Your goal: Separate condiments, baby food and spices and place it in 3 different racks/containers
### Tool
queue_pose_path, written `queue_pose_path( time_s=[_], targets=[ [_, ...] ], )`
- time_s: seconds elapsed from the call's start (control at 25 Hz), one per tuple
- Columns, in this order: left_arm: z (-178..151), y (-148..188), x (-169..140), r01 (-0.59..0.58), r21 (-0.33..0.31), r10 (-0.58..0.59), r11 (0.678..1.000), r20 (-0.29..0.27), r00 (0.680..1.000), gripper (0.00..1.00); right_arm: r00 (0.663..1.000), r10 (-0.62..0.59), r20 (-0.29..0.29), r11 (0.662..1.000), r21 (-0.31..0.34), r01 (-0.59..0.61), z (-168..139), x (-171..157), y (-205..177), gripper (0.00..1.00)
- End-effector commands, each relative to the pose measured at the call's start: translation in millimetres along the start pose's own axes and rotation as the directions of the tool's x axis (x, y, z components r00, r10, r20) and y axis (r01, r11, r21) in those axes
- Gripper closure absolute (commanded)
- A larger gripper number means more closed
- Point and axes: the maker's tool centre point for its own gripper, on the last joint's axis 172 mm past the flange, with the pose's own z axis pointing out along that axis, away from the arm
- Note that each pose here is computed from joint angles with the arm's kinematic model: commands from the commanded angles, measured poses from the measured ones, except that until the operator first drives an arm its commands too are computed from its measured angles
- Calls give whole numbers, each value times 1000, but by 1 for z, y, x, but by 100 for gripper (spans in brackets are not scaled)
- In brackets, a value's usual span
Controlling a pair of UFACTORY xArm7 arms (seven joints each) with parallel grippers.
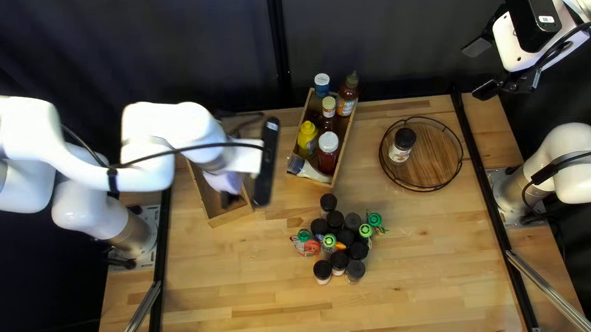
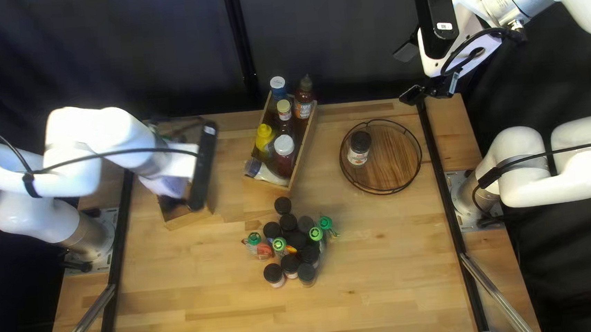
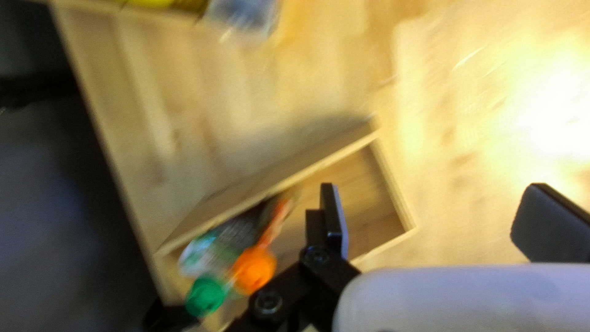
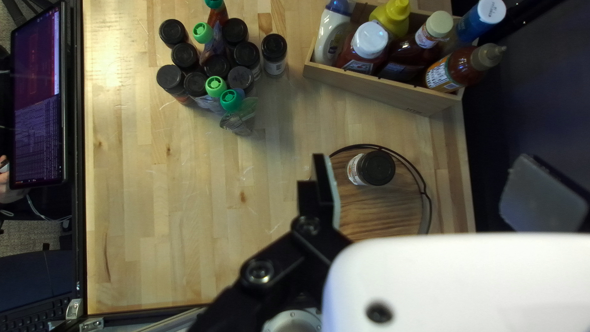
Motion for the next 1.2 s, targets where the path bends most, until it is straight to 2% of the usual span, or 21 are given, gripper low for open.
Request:
queue_pose_path(
  time_s=[0.04,0.4,0.72,0.76,0.8,0.84,1.04,1.2],
  targets=[
    [12,36,47,31,-62,-33,998,-27,999,0,1000,0,0,1000,0,0,0,0,0,0],
    [57,51,79,35,-71,-37,997,-31,999,0,1000,0,0,1000,0,0,0,0,0,0],
    [93,55,96,15,-42,-15,999,2,1000,0,1000,0,0,1000,0,0,0,0,0,0],
    [96,55,97,13,-43,-13,999,6,1000,7,1000,0,0,1000,0,0,0,0,0,0],
    [97,56,97,12,-44,-12,999,7,1000,42,1000,0,0,1000,0,0,0,0,0,0],
    [100,57,96,10,-45,-9,999,12,1000,100,1000,0,0,1000,0,0,0,0,0,0],
    [100,61,90,5,-48,-3,999,34,999,100,1000,0,0,1000,0,0,0,0,0,0],
    [83,62,82,11,-40,-9,999,50,999,100,1000,0,0,1000,0,0,0,0,0,0]
  ],
)
